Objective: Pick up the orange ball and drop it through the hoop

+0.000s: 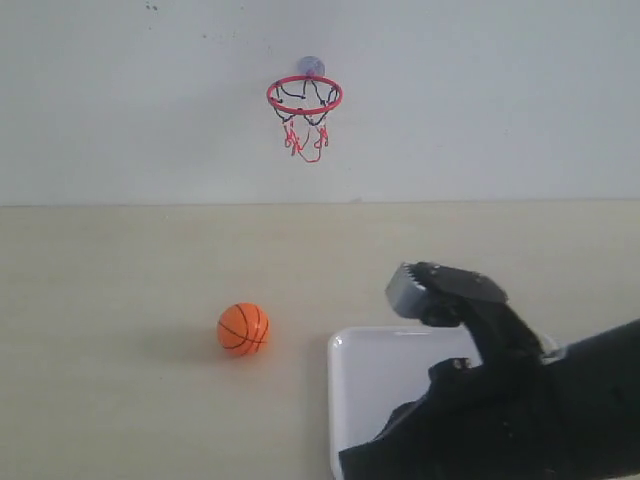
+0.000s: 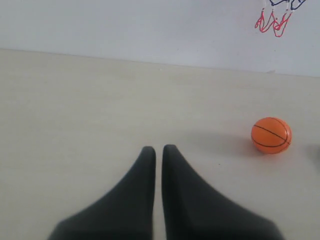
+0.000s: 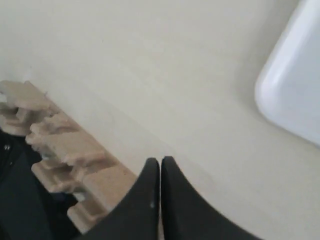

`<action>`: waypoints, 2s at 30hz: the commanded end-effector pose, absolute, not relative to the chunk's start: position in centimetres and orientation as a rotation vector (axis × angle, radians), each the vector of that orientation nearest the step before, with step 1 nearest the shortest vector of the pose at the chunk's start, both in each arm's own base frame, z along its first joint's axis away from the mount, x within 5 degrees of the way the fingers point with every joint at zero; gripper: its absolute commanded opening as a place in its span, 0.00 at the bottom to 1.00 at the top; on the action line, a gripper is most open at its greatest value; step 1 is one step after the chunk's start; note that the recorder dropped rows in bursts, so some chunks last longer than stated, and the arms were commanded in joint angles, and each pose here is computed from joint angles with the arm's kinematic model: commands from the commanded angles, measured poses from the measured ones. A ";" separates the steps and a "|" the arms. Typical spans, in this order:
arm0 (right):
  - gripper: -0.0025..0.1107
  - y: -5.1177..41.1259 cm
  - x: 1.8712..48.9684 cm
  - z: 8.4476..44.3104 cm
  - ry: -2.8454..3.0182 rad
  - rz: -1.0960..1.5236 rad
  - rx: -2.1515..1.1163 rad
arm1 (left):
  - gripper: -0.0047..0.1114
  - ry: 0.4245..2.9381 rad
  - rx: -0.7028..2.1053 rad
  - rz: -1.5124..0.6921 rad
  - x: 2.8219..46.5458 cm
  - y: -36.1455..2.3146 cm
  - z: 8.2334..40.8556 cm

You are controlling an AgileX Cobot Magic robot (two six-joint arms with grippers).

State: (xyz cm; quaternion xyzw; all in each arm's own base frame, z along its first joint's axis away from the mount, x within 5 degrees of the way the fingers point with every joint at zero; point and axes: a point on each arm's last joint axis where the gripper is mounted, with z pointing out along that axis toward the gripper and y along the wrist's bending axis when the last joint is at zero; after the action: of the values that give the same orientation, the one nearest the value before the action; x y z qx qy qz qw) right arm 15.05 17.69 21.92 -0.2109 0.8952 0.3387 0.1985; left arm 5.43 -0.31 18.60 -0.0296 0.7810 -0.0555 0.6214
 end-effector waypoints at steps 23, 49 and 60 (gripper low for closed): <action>0.02 2.8 8.0 20.9 1.825 0.522 0.064 | 0.08 1.791 -0.071 -0.131 5.4 -0.3 18.5; 0.02 0.9 5.8 21.0 1.526 0.481 0.248 | 0.08 1.791 -0.071 -0.131 5.4 -0.3 18.5; 0.02 1.0 5.4 18.2 1.850 0.280 0.080 | 0.08 1.791 -0.071 -0.131 5.4 -0.3 18.5</action>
State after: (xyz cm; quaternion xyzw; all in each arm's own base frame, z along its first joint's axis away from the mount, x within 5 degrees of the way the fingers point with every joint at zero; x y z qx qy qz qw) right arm 5.55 1.38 19.06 0.0282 0.7691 0.1482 0.6211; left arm 5.43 -0.31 18.60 -0.0296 0.7810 -0.0555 0.6214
